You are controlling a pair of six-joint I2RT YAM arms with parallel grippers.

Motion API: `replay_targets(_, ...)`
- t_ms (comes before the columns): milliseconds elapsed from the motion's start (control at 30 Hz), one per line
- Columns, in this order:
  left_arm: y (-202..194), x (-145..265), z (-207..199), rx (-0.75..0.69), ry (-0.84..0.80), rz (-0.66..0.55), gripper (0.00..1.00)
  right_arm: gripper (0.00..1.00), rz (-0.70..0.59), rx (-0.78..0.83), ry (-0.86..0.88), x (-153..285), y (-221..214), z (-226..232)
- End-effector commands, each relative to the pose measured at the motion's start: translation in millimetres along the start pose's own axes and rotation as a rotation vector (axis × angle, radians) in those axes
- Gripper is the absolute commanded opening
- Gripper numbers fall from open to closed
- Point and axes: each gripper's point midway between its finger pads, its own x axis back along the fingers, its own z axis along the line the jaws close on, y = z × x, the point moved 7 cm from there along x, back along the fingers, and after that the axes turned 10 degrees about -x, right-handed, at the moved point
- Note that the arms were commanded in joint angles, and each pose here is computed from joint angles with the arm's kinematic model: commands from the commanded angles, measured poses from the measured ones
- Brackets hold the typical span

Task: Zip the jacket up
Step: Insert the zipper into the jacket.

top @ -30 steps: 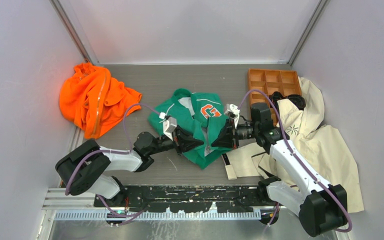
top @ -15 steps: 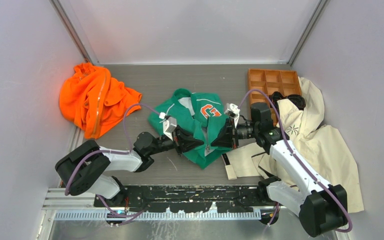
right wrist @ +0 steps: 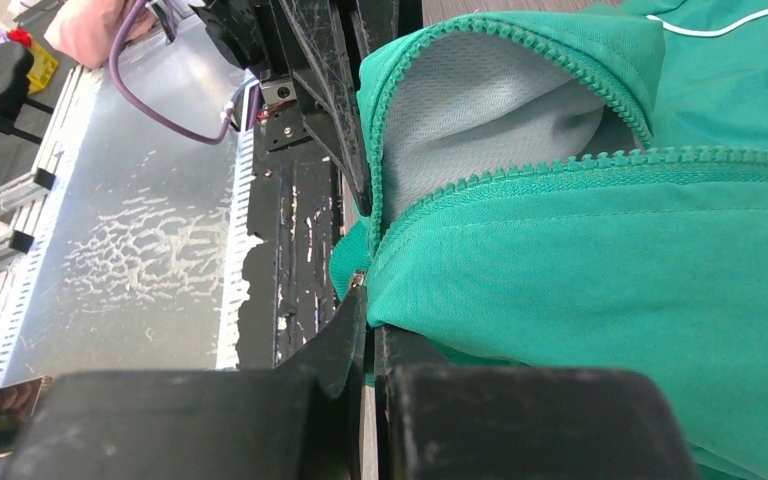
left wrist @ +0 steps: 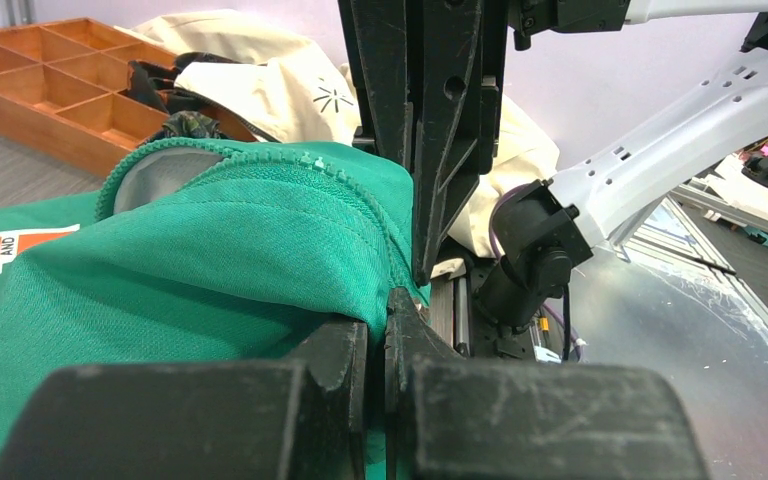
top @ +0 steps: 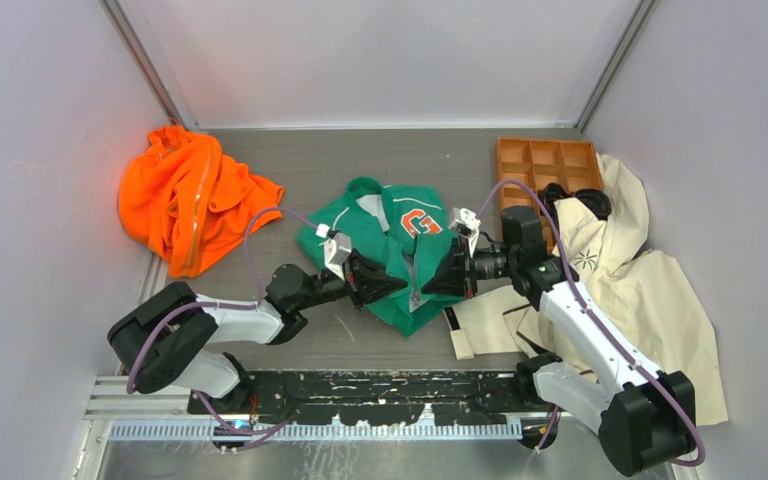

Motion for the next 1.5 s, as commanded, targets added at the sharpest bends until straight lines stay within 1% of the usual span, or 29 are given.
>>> replay_targets(0, 27, -6, -8, -0.055, -0.045, -0.11, 0.0, 0.01, -0.028, 0.059, 0.033, 0, 11, 7)
replay_targets(533, 26, -8, -7, -0.049, -0.05, -0.105, 0.0, 0.01, -0.039, 0.062, 0.039, -1, 16, 9)
replay_targets(800, 24, -9, -10, -0.031, -0.078, -0.094, 0.0, 0.01, -0.07, 0.06, 0.035, -2, 26, 9)
replay_targets(1100, 25, -9, -10, -0.02, -0.078, -0.096, 0.0, 0.01, -0.065, 0.064, 0.054, -2, 26, 14)
replay_targets(1467, 34, -2, -16, -0.069, -0.088, -0.121, 0.0, 0.01, -0.07, 0.07, 0.073, 1, 34, 23)
